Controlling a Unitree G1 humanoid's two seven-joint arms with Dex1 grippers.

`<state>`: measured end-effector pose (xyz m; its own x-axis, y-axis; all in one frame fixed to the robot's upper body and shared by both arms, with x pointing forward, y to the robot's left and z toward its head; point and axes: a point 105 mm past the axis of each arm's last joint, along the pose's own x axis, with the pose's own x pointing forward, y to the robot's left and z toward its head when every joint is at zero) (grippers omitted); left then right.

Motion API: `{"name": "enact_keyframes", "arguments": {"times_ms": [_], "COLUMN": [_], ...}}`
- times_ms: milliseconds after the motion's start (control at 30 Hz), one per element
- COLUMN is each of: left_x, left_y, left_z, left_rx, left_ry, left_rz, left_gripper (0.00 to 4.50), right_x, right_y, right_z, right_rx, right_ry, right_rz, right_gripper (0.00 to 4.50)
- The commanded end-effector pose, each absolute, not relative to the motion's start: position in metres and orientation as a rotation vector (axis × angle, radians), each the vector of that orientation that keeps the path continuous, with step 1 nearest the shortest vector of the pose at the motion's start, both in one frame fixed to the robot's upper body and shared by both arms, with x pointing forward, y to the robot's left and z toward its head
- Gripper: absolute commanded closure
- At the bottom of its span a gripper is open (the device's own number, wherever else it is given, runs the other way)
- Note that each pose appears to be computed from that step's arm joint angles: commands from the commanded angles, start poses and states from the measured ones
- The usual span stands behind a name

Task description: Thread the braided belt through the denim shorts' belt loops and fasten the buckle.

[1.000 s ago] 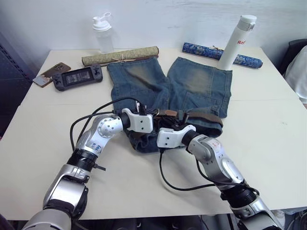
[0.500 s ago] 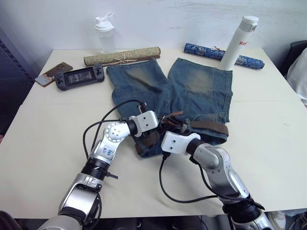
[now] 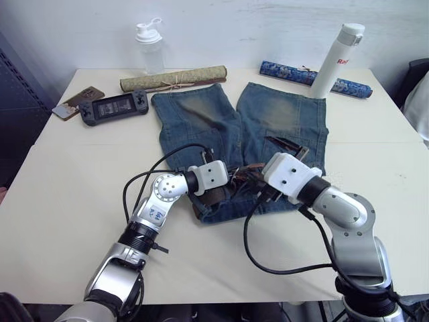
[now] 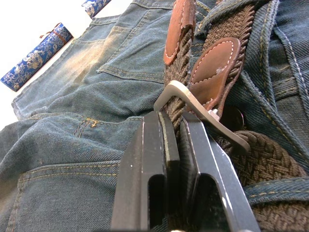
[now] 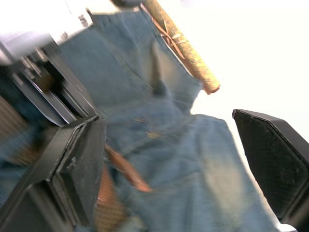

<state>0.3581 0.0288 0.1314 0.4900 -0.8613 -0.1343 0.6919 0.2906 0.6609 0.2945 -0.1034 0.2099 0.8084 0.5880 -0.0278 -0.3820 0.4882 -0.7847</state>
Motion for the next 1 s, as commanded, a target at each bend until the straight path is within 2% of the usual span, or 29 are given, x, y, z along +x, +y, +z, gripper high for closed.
{"name": "enact_keyframes", "arguments": {"times_ms": [33, 533, 633, 833, 900, 1000], "left_x": [0.351, 0.347, 0.346, 0.348, 0.350, 0.351], "left_y": [0.019, 0.020, 0.020, 0.020, 0.020, 0.019], "left_z": [0.130, 0.132, 0.132, 0.133, 0.135, 0.139], "left_rx": [0.751, 0.860, 0.878, 0.911, 0.916, 0.907], "left_ry": [-0.285, -0.338, -0.345, -0.360, -0.368, -0.382], "left_rz": [-1.102, -1.106, -1.106, -1.090, -1.081, -1.069], "left_gripper": [4.50, 4.50, 4.50, 4.50, 4.50, 4.50], "right_x": [0.300, 0.314, 0.313, 0.311, 0.311, 0.311], "right_y": [-0.105, -0.106, -0.104, -0.101, -0.101, -0.101], "right_z": [0.198, 0.173, 0.169, 0.161, 0.161, 0.160], "right_rx": [-1.109, -1.253, -1.258, -1.243, -1.242, -1.237], "right_ry": [-0.266, -0.235, -0.232, -0.217, -0.214, -0.210], "right_rz": [0.603, 0.609, 0.627, 0.644, 0.645, 0.643], "right_gripper": [0.06, 0.06, 0.75, 3.70, 4.48, 4.48]}}
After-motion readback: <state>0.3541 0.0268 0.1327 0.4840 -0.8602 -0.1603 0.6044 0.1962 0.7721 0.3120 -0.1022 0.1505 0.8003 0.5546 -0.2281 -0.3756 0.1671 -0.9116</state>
